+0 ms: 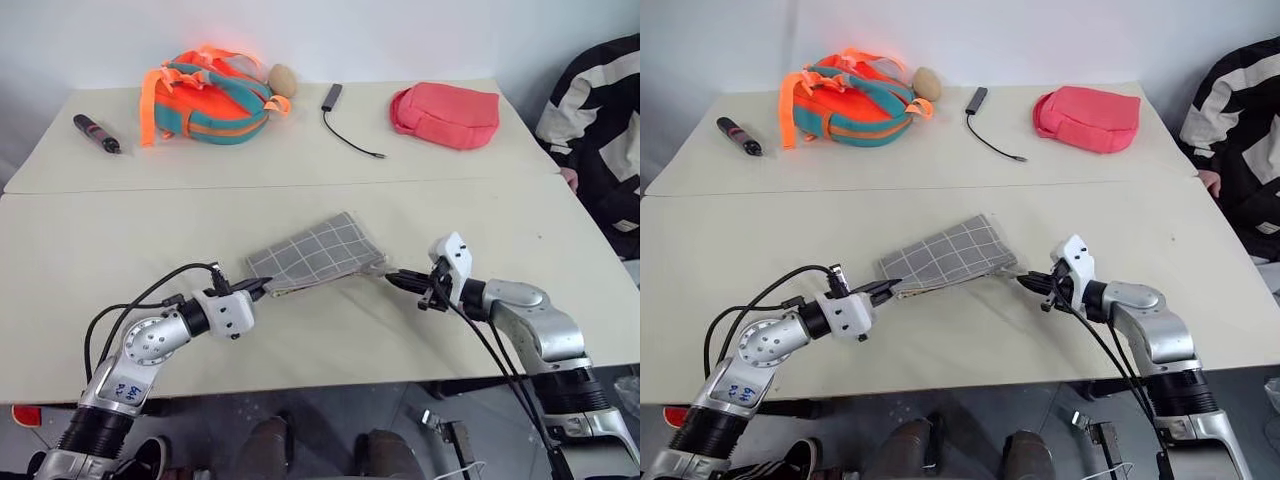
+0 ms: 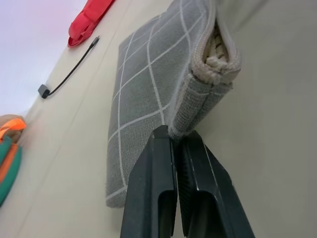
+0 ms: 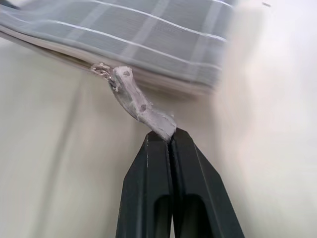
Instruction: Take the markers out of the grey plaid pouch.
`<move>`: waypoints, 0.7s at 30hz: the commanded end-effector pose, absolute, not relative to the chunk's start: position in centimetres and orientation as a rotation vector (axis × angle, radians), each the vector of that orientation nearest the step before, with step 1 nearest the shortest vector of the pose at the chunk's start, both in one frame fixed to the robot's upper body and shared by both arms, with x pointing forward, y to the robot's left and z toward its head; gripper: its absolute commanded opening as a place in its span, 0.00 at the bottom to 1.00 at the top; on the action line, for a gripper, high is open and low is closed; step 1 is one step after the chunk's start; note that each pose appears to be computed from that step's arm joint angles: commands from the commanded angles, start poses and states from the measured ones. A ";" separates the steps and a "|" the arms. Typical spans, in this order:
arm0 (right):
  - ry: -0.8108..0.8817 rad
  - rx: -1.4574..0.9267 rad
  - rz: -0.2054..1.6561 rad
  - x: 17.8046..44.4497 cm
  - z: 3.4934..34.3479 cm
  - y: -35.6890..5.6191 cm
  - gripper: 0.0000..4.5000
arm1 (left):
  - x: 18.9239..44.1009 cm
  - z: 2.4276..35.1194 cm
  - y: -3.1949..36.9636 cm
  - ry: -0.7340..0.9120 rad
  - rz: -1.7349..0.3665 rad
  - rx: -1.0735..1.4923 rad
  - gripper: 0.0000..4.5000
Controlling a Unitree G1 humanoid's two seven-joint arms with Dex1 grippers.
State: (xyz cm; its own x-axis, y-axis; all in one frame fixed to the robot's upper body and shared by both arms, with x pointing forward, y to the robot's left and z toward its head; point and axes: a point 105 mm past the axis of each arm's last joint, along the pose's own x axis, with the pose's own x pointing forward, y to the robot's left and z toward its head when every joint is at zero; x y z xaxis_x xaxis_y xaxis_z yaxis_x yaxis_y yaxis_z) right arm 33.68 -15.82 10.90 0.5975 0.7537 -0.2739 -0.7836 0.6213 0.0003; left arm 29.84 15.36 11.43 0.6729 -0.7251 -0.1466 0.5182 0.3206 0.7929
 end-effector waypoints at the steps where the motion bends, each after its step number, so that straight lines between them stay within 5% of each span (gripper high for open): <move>1: 0.221 -0.177 0.837 34.4 12.0 -17.7 0.01 | 29.9 13.3 16.5 -0.298 -0.784 0.941 0.00; 13: 0.195 -0.172 0.867 34.2 12.6 -17.3 0.01 | 30.1 13.5 16.3 -0.307 -0.777 0.891 0.00; 19: 0.168 -0.174 0.979 32.6 13.9 -15.6 0.35 | 30.4 13.9 15.5 -0.318 -0.784 0.829 0.00; 21: 0.118 -0.184 0.990 32.6 15.6 -15.7 0.35 | 30.3 14.1 15.0 -0.321 -0.796 0.777 0.00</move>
State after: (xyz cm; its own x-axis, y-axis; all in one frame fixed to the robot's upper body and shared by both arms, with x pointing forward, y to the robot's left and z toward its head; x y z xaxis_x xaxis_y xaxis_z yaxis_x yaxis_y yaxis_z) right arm 32.66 -15.33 12.66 0.5370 0.8060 -0.2490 -0.8366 0.5466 -0.0352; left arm 30.51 15.64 12.60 0.6889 -0.7199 -0.0848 0.5272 0.4174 0.7402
